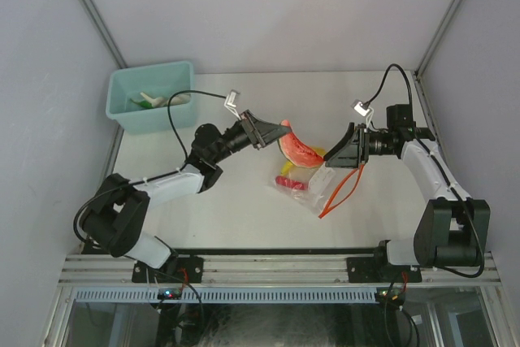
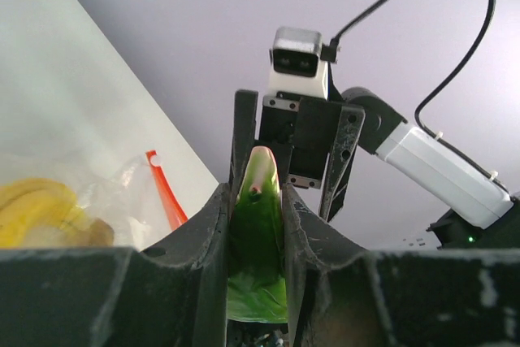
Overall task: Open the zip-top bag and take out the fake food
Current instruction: Place the fake fruit in the bin.
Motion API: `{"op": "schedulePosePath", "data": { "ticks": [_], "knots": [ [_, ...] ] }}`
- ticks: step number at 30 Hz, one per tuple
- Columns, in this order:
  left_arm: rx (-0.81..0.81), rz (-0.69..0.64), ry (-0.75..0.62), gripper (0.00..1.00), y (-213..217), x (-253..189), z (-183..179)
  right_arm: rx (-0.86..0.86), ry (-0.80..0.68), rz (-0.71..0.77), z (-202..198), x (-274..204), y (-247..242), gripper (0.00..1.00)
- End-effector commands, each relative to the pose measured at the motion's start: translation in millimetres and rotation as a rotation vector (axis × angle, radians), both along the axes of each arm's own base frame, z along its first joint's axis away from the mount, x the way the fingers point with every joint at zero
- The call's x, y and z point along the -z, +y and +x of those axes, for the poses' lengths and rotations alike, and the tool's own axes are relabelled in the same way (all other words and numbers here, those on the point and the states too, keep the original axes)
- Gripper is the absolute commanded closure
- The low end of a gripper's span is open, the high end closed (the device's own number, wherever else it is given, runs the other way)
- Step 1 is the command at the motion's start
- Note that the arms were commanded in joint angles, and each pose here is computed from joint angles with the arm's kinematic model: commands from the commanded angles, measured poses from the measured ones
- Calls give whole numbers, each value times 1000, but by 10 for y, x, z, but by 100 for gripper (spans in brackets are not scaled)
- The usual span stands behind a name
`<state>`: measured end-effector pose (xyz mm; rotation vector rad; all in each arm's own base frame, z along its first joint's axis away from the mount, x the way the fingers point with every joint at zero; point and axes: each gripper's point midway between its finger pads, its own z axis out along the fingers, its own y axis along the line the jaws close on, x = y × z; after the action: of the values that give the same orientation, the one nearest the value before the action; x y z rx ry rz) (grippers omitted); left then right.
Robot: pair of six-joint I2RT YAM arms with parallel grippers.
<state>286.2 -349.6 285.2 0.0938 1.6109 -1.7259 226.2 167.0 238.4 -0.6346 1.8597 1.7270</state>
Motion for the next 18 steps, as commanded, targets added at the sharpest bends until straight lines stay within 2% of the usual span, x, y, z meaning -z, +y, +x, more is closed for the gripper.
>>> {"op": "schedulePosePath", "data": {
  "ticks": [1, 5, 18],
  "knots": [
    [-61, -22, -88, 100, 282, -249, 57, -1, -96, 18, 6, -181, -21, 29],
    [-138, -2, -118, 100, 529, -331, 198, 5, -97, 17, 21, -178, -35, 29],
    [-527, 90, -216, 100, 1672, -698, 833, 27, -94, 11, 65, -153, -82, 29]
  ]
}}
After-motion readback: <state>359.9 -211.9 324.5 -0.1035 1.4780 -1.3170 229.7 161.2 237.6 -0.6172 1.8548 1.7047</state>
